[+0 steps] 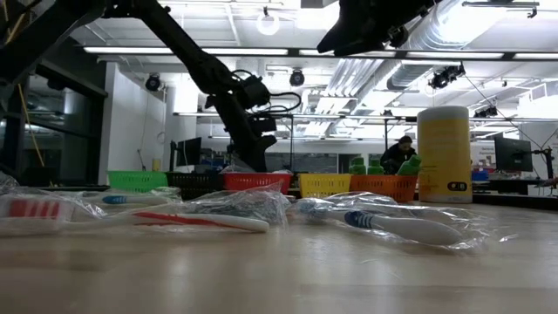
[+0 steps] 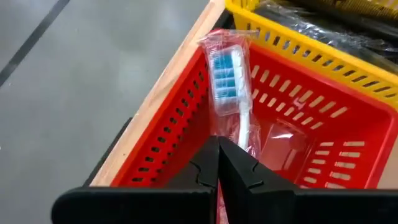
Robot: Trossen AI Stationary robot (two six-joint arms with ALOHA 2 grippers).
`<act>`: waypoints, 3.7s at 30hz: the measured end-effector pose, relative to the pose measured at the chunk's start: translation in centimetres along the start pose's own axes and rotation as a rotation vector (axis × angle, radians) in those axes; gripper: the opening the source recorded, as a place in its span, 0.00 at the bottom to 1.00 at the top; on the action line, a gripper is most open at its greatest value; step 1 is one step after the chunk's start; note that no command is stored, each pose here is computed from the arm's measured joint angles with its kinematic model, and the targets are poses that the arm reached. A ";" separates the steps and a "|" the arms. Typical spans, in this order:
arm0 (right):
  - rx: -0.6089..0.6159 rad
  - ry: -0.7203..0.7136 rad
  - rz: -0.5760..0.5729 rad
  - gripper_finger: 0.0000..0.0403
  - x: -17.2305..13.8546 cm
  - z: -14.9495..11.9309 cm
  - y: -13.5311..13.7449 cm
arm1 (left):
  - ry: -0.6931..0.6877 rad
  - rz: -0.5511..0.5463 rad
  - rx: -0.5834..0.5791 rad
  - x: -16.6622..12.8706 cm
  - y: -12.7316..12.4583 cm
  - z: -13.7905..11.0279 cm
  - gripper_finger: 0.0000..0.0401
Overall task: Pick & Place Travel size toiletries
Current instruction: Put the blue toothbrush into the red basket
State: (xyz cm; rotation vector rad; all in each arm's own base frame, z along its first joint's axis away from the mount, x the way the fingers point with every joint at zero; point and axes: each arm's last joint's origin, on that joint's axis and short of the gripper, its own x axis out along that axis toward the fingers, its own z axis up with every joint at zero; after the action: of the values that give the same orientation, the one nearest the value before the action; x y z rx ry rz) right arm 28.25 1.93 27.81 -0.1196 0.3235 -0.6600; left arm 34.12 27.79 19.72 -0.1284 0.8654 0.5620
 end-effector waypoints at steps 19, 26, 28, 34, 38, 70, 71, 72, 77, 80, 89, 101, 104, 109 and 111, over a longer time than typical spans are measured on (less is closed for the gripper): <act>-0.003 0.001 0.000 0.70 0.0 0.0 0.0 | 0.145 -0.019 0.003 -3.2 0.4 2.8 0.01; -0.024 0.022 -0.002 0.70 0.0 -0.3 0.0 | 0.252 -0.237 0.074 -4.8 -0.2 2.6 0.12; -0.028 0.034 -0.002 0.70 0.0 -0.4 0.0 | 0.290 -0.250 0.101 -4.8 -0.3 2.1 0.20; -0.037 0.059 -0.004 0.70 0.0 -0.7 -0.1 | 0.349 -0.155 0.137 -3.7 -0.2 0.6 0.46; -0.044 0.067 -0.005 0.70 0.0 -0.8 -0.1 | 0.341 -0.073 0.138 -3.3 0.0 0.4 0.51; -0.051 0.078 -0.006 0.70 0.0 -1.0 -0.1 | 0.370 -0.058 0.162 -1.9 -0.4 -0.4 0.27; -0.050 0.077 -0.006 0.70 0.0 -1.0 -0.1 | 0.373 -0.059 0.164 -1.7 -0.4 -0.5 0.25; -0.048 0.078 -0.006 0.70 0.0 -1.0 -0.1 | 0.369 -0.058 0.167 -1.5 -0.4 -0.5 0.21; -0.035 0.083 -0.007 0.70 0.0 -1.0 -0.1 | 0.367 -0.050 0.146 -1.3 -0.4 -0.5 0.06; -0.035 0.084 -0.007 0.70 0.0 -1.1 -0.1 | 0.358 -0.047 0.144 -1.7 -0.3 -0.3 0.07; -0.032 0.084 -0.007 0.70 0.0 -1.1 -0.1 | 0.451 0.087 0.134 -3.4 -0.1 0.6 0.06; -0.031 0.083 -0.007 0.70 0.0 -1.1 -0.1 | 0.483 0.109 0.161 -3.7 -0.9 0.6 0.07; -0.029 0.083 -0.007 0.70 0.0 -1.1 -0.1 | 0.477 0.104 0.161 -3.6 -0.9 0.6 0.10; -0.017 0.083 -0.007 0.70 0.0 -1.1 -0.1 | 0.471 0.105 0.160 -3.6 -0.9 0.7 0.23; -0.017 0.083 -0.008 0.70 0.0 -1.0 -0.1 | 0.471 0.105 0.160 -3.6 -0.9 0.7 0.27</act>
State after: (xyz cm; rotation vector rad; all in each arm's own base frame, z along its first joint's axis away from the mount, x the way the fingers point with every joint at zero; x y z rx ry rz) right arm 27.82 1.88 26.85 -0.1093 0.4090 -0.6709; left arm 33.17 25.78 22.77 -0.0701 1.3776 0.5670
